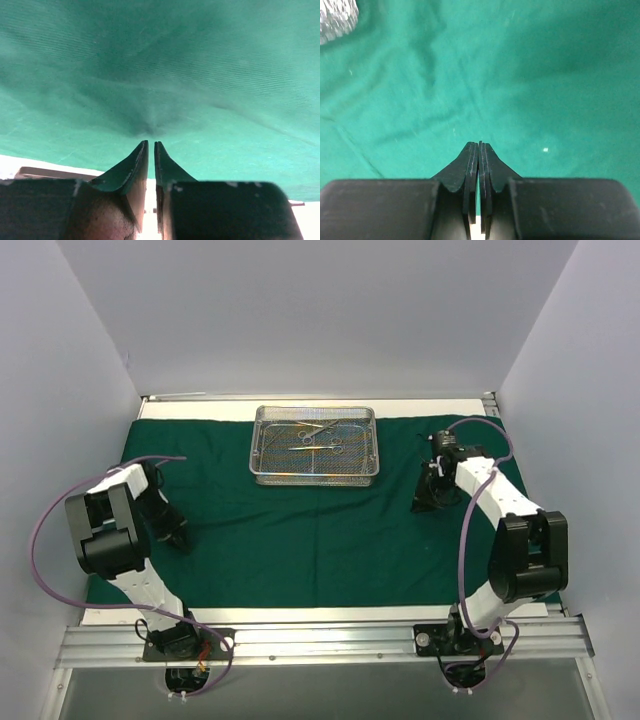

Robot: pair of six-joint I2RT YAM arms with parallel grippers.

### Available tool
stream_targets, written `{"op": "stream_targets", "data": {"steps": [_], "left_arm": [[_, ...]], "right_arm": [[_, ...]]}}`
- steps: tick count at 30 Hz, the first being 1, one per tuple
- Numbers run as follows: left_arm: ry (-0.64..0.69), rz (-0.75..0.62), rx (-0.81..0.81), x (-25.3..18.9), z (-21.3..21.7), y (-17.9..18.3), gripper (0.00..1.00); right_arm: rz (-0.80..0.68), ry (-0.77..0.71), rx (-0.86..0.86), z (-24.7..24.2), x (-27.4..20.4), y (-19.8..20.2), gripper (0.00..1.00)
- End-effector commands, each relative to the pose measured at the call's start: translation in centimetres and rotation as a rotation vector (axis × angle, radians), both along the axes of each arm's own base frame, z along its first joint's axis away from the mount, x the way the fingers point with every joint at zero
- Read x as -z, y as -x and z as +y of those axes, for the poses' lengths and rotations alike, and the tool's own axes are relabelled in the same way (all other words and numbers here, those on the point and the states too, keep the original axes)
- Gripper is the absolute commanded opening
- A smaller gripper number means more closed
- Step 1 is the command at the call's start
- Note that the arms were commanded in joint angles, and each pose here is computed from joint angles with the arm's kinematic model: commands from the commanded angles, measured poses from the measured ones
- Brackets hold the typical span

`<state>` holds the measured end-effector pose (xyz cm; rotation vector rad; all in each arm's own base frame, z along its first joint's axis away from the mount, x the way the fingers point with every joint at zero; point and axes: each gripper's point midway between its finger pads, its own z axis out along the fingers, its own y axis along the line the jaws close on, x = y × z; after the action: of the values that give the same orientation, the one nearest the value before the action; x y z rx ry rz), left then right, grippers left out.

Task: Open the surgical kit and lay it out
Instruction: Smooth out the surgical kit at the center of the board.

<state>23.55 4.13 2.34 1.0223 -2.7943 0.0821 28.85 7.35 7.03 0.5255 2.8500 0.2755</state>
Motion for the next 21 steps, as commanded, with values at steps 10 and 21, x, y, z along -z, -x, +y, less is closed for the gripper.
{"op": "stream_targets", "data": {"steps": [10, 21], "left_arm": [[0.043, 0.009, -0.057, 0.8, 0.7, 0.1, 0.17], [0.079, 0.042, -0.128, 0.7, 1.9, 1.3, 0.17]], "right_arm": [[0.2, 0.013, 0.038, -1.3, 7.0, 3.9, 0.0], [0.244, 0.075, 0.081, -3.7, 7.0, 6.5, 0.0]]}}
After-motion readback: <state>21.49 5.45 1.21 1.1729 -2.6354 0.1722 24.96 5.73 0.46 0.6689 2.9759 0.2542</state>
